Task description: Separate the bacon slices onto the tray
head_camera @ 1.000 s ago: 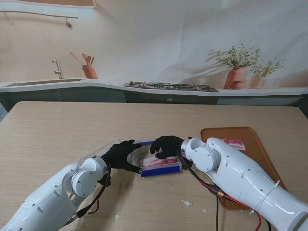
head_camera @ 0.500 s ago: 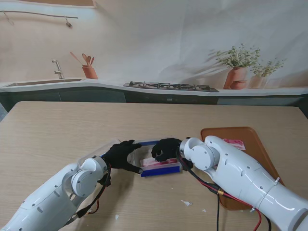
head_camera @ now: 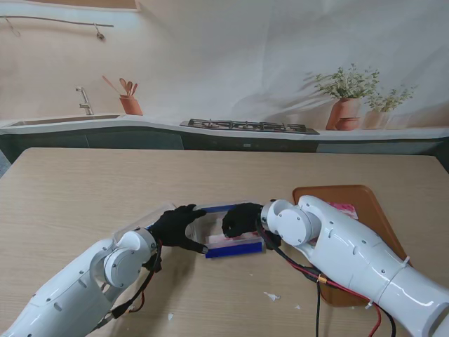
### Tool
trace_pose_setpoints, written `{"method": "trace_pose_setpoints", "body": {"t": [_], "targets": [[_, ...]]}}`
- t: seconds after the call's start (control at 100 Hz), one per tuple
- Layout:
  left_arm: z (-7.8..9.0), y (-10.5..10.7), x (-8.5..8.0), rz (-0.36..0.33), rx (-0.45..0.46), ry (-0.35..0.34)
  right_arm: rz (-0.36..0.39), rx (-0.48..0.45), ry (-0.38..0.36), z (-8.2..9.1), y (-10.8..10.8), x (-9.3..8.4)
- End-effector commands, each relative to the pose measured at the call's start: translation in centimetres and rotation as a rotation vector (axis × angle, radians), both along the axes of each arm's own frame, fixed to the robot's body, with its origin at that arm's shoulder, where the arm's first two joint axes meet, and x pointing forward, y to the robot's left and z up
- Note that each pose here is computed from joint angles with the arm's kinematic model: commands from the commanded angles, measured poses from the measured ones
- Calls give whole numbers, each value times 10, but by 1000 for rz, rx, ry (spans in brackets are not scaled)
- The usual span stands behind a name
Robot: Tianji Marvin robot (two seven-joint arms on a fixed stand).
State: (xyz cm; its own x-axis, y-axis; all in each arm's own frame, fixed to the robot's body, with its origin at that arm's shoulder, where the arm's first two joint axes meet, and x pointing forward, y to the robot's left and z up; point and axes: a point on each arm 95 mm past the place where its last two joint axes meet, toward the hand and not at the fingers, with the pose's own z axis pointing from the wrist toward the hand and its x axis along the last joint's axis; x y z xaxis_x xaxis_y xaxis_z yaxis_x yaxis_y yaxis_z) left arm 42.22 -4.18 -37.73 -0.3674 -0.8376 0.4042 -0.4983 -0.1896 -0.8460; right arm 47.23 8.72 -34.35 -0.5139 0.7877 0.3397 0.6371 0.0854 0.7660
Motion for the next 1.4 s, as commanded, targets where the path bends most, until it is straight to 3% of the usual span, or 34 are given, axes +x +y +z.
{"method": "trace_pose_setpoints", "body": {"t": [0.0,0.54,0.89,1.39], "targets": [[-14,2,-8,-2,26,46,18,-15,27,-3,3,-5],[-13,2,-9,-1,25,45,19,-13,25,4,5,-3],[-13,3,-9,-2,25,45,21,-21,-59,-7,9,-1],[-13,2,-9,-5,25,45,27,-31,60,-19,12,-2]]}}
